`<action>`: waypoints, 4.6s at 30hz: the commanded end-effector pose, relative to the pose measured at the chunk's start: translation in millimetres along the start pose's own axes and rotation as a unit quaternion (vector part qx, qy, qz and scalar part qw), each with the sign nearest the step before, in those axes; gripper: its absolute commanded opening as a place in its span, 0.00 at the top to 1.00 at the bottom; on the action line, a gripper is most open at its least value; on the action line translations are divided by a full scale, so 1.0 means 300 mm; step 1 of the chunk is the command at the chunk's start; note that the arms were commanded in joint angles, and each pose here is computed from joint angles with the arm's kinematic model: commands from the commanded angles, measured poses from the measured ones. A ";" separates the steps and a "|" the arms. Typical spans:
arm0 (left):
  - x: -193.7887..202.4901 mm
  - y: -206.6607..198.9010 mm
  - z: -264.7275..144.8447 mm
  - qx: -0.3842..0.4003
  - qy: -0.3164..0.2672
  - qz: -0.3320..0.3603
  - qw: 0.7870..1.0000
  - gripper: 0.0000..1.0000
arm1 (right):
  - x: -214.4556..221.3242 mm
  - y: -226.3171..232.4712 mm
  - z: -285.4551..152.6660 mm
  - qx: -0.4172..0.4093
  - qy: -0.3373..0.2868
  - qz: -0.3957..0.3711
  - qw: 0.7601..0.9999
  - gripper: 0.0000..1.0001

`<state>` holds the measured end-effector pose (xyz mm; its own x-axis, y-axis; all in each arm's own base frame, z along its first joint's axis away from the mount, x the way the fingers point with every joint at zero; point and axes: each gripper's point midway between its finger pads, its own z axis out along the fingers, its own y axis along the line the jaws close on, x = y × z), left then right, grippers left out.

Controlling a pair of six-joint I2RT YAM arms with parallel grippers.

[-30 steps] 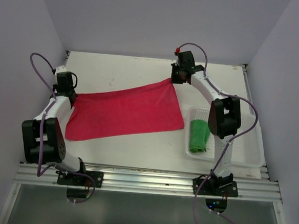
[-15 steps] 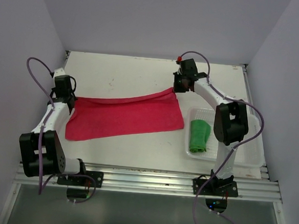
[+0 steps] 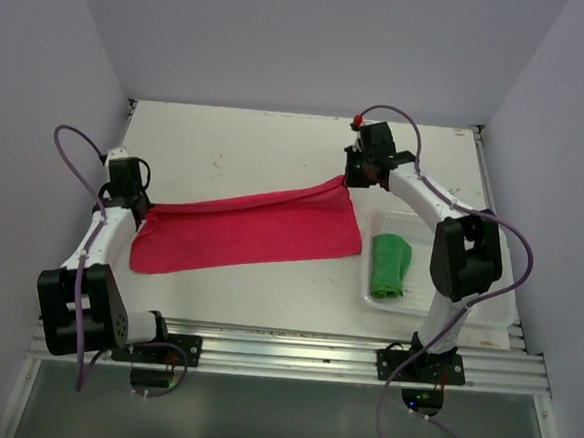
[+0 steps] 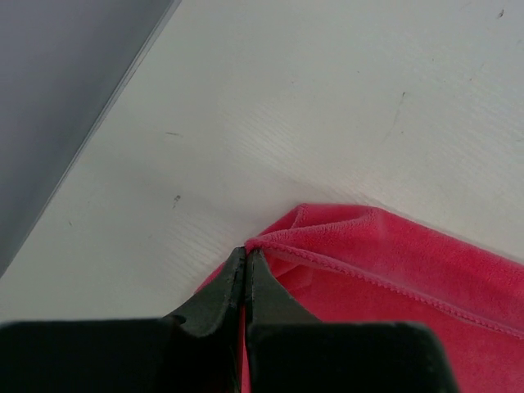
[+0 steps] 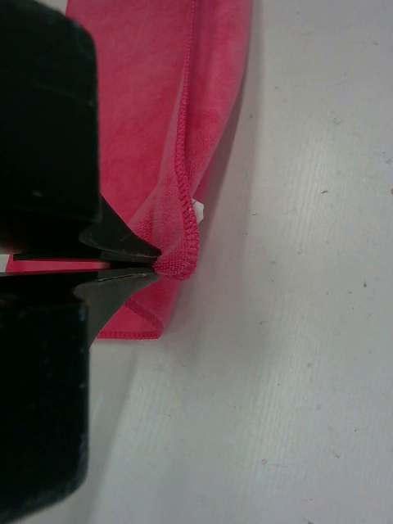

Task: Roll the towels
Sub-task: Fold the towel

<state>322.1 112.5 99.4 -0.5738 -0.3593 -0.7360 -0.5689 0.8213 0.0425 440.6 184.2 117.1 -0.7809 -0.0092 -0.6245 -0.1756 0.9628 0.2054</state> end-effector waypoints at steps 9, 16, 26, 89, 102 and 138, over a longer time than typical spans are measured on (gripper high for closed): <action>-0.003 0.004 -0.071 0.020 -0.028 -0.059 0.998 1.00 | -0.013 -0.012 -0.104 0.000 -0.040 -0.003 0.999 1.00; 0.010 0.029 -0.100 0.010 -0.043 -0.081 0.996 1.00 | 0.013 -0.022 -0.135 0.004 -0.041 -0.002 0.999 1.00; 0.013 0.029 -0.139 0.022 -0.053 -0.106 0.993 1.00 | 0.065 -0.035 -0.184 0.002 -0.048 0.000 0.999 0.97; -0.122 -0.130 -0.294 0.191 -0.125 -0.141 0.964 0.58 | 0.079 -0.172 -0.462 0.107 -0.128 0.053 0.985 0.41; -0.245 -0.279 -0.296 0.262 -0.139 -0.074 0.952 0.52 | 0.248 -0.512 -0.533 0.227 -0.112 0.251 0.934 0.59; -0.252 -0.517 -0.190 0.310 -0.098 0.009 0.946 0.46 | -0.476 -0.513 0.319 0.056 -0.088 0.217 0.971 0.48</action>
<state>407.0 -6.8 163.1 -0.4753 -0.3467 -0.8086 -0.1363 0.9370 -0.3216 630.6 49.3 64.2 -0.6332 0.4947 -0.5953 0.3064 0.8665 0.3941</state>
